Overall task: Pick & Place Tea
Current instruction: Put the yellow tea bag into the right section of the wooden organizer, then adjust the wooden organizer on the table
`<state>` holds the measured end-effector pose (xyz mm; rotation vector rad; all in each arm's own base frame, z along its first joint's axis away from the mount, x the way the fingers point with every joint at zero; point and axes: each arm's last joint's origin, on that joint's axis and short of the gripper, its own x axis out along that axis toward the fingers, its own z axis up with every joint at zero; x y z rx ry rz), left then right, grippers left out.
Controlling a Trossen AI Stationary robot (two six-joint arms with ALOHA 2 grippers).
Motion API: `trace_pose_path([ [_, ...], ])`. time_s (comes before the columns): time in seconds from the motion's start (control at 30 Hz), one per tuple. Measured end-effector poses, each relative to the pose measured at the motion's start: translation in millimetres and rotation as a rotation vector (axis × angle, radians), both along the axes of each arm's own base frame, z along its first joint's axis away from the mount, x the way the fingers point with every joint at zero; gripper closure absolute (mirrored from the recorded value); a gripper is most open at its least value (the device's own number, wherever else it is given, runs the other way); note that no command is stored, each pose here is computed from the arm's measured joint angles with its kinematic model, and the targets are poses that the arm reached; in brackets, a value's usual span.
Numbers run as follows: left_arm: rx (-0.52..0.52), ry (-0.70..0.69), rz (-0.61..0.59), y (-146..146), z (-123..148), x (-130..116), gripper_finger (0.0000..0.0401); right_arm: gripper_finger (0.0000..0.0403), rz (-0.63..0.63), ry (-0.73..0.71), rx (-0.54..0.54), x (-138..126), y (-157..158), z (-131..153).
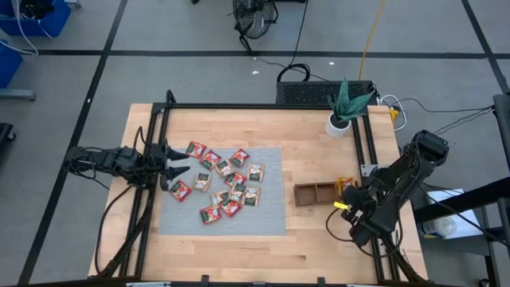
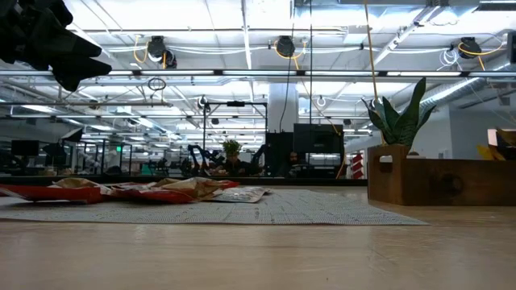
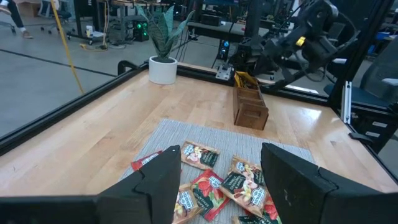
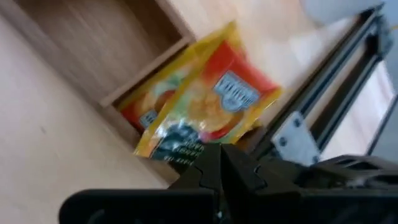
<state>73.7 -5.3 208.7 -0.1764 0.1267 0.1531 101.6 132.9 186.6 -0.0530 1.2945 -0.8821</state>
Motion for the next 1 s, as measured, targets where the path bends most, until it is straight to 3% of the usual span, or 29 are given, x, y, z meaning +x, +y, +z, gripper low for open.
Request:
trace_pose_path([
  [0.33, 0.0, 0.0, 0.0, 0, 0, 0, 0.0178, 0.0403, 0.012, -0.032, 0.062, 2, -2, -19],
  [0.63, 0.0, 0.0, 0.0, 0, 0, 0, 0.0178, 0.0403, 0.047, -0.114, 0.051, 10, -8, -29],
  [0.77, 0.0, -0.001, 0.0, 0, 0, 0, 0.0178, 0.0403, 0.057, -0.121, 0.037, 14, -4, -19],
  [0.87, 0.0, 0.0, 0.0, 0, 0, 0, 0.0178, 0.0403, 0.078, -0.158, -0.03, 18, -1, 1],
  [1.0, 0.0, 0.0, 0.0, 0, 0, 0, 0.0178, 0.0403, 0.186, -0.364, -0.145, 24, 4, 25],
])
